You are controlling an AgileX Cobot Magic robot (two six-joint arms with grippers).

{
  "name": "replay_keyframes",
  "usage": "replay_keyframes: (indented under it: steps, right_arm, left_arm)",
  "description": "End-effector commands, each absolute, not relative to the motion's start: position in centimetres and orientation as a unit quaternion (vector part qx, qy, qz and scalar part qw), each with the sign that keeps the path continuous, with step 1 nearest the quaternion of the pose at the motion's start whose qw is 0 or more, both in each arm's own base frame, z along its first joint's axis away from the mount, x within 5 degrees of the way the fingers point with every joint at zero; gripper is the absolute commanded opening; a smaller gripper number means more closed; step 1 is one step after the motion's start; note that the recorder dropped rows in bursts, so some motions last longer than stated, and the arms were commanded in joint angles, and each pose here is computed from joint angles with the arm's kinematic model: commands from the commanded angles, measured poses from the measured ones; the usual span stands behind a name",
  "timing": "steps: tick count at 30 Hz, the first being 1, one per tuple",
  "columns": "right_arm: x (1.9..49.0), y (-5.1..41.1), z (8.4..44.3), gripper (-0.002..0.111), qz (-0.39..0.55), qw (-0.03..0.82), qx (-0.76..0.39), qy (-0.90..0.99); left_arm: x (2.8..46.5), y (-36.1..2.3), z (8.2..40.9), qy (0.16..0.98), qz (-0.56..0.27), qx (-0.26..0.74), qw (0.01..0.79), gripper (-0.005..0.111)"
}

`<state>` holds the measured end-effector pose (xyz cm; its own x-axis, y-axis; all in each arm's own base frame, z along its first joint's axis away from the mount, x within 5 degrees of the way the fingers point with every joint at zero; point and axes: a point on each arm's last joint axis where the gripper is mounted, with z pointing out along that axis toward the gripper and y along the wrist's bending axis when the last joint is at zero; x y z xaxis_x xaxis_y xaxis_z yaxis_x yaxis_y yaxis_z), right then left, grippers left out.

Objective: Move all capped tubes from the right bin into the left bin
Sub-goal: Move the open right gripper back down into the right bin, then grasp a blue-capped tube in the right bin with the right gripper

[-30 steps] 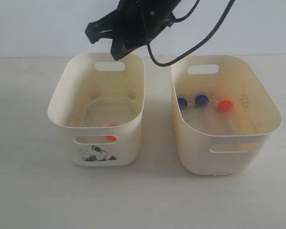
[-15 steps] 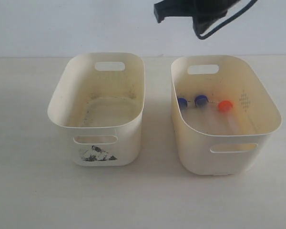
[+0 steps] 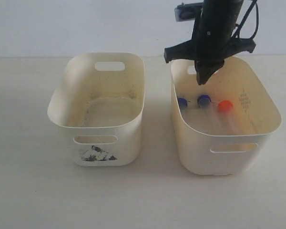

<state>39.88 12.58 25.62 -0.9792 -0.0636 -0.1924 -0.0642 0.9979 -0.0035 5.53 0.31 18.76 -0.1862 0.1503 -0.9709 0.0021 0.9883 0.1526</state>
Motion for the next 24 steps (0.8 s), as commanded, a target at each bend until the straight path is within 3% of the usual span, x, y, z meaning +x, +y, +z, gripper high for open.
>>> replay_keyframes:
  steps: [1,9,24]
  right_arm:
    - [40.4,12.5,23.6,0.000,-0.005,0.071,-0.034,0.997]
    - [40.7,12.0,23.1,0.000,0.002,0.063,-0.045,0.997]
    - [39.3,9.4,19.0,0.000,0.037,-0.008,0.002,0.999]
  left_arm:
    - [5.5,0.3,19.0,0.763,0.054,0.045,0.643,0.004]
    - [5.5,0.3,19.0,0.763,0.054,0.045,0.643,0.004]
    - [5.5,0.3,19.0,0.763,0.054,0.045,0.643,0.004]
